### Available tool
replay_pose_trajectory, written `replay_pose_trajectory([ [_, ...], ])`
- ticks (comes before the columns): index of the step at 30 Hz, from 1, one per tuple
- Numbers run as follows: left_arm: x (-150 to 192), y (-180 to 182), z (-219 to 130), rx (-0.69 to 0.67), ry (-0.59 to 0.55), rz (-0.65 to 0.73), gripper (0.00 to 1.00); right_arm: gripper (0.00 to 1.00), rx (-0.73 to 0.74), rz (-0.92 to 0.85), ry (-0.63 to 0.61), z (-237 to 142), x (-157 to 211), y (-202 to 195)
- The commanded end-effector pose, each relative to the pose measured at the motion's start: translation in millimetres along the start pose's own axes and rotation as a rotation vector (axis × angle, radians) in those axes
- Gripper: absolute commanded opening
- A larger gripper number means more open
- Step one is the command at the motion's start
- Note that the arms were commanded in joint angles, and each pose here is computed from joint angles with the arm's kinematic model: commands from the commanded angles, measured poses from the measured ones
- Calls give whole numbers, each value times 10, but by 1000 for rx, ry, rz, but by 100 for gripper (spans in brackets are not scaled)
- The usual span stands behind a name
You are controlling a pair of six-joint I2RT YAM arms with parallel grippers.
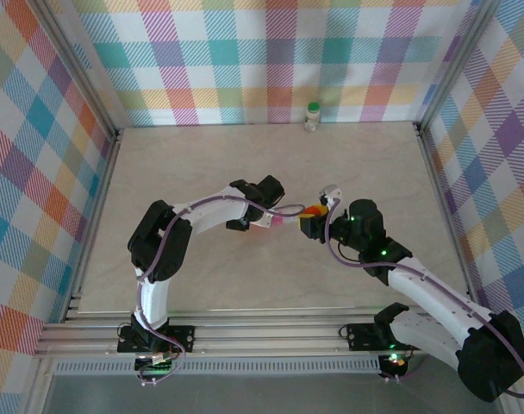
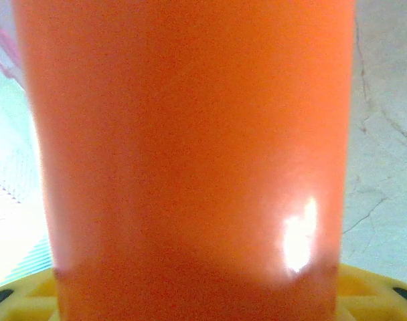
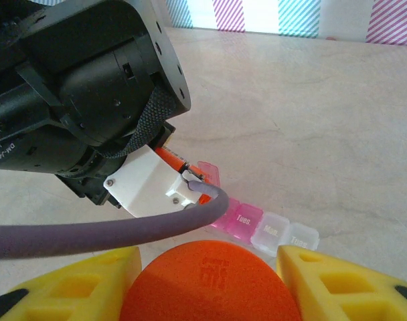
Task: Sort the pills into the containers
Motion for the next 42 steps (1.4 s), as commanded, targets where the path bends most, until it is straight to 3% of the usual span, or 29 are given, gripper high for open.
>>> replay_pose_trajectory([
  [1,67,8,-38,-41,53,51,0,0,-22,4,-29,-9,-103,33],
  [14,49,15,-34,-86,87,108,0,0,-32,9,-30,-3,-105,41],
  [19,52,13,-101,-71,40,64,0,0,-34,9,-27,3,-103,43],
  [35,353,-22,-132,-2,-216,-337,0,0,-30,10,-19,25,-86,30],
  [39,385,-16,-277,-49,-387,-537,0,0,-27,7,-15,31,-80,26],
  [42,537,11,-567,-144,-604,-764,0,0,-19,4,-15,27,-79,18],
])
Point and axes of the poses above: each hand's point on the last joint's axis, 136 mm out from that joint toward the fingers, its own z axis out along the fingers, its own y axis along the line the jaws close on, x = y × z, the point moved 7 cm from there along -z, back along the fingers, and after that the axes turned 1 degree about z, right-handed, at the moved point
